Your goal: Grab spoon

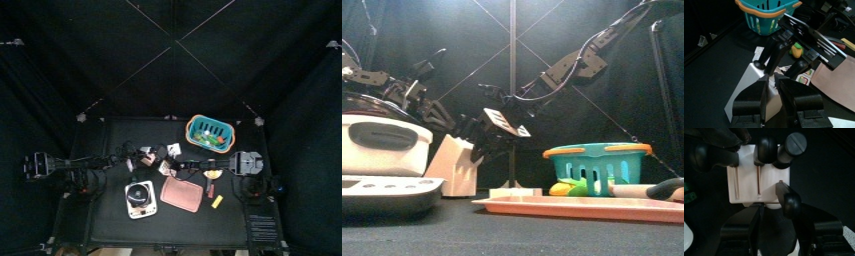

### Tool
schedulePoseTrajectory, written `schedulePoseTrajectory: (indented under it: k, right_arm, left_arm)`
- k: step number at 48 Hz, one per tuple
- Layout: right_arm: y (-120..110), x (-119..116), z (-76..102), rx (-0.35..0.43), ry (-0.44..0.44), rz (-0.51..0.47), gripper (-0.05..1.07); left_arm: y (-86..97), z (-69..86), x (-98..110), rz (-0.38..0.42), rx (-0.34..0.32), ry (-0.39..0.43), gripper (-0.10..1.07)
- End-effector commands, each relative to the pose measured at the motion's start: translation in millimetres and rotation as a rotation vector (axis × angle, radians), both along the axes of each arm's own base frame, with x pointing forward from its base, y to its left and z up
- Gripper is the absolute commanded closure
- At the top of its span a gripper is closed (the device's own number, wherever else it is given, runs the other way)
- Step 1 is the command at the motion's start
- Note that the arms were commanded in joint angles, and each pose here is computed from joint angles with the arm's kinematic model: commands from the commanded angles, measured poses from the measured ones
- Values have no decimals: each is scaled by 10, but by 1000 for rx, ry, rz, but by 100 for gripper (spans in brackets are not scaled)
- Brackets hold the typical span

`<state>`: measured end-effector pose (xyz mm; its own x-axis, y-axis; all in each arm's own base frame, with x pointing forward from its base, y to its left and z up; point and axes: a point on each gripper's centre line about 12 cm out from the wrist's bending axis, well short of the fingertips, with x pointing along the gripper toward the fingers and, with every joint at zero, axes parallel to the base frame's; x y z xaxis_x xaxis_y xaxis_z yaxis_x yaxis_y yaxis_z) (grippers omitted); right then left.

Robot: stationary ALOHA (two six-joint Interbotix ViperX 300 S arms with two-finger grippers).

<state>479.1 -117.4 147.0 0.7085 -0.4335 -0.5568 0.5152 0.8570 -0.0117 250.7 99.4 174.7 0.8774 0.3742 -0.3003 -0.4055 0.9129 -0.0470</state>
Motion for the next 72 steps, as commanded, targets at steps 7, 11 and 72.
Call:
schedulePoseTrajectory:
  k: [7, 11, 72]
  right_arm:
    - [-9, 32, 215, -13, -47, 0, 34]
    - [-1, 30, 261, -15, -56, 1, 34]
    - [121, 32, 315, -38, -61, 1, 34]
  left_arm:
    - [17, 43, 25, 1, 10, -16, 35]
    - [17, 41, 25, 1, 10, -14, 35]
    - [-13, 239, -2, -5, 40, -96, 35]
